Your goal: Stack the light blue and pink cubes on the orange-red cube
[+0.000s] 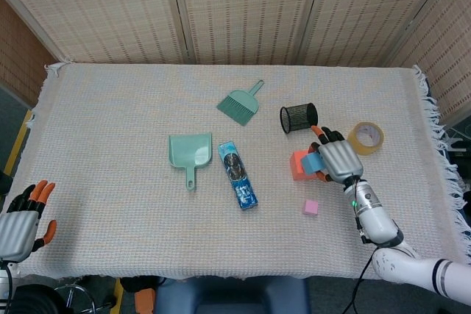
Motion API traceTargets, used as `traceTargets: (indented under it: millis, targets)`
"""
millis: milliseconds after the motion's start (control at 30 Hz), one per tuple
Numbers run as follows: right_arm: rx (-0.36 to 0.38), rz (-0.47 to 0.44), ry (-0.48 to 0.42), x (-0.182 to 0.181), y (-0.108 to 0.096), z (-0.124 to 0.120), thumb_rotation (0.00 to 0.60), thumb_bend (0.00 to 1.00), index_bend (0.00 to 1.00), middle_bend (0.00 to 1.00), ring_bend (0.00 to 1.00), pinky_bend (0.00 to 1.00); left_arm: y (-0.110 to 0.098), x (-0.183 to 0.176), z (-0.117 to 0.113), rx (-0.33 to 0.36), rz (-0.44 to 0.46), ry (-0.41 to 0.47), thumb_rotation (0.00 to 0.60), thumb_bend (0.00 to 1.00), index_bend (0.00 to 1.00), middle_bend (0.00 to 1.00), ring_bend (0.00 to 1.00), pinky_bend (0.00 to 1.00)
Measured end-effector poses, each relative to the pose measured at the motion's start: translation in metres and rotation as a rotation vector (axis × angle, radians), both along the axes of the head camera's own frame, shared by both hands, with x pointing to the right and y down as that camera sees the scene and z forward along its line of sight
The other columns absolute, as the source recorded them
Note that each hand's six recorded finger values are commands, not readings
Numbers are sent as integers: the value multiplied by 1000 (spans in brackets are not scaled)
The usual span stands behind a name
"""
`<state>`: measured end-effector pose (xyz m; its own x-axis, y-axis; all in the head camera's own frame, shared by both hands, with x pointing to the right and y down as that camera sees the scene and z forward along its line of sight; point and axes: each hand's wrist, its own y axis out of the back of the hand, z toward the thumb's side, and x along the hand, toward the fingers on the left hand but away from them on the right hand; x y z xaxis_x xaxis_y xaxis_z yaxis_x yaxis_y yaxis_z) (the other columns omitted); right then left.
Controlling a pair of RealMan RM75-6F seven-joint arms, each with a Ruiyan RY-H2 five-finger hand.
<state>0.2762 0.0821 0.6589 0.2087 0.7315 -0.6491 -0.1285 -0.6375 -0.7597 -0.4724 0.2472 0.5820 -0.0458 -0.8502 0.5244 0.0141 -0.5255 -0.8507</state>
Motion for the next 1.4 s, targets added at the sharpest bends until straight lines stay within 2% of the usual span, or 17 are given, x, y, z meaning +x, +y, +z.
traceTargets:
  millis: [467, 1400]
  targets:
    - [1, 60, 33, -1, -4, 11, 600, 187, 503, 22, 0, 131, 0, 1, -1, 0, 2, 9, 600, 469, 0, 1, 0, 149]
    - [13, 85, 84, -4, 0, 23, 600, 187, 476, 22, 0, 145, 0, 1, -2, -6, 3, 24, 600, 469, 0, 1, 0, 149]
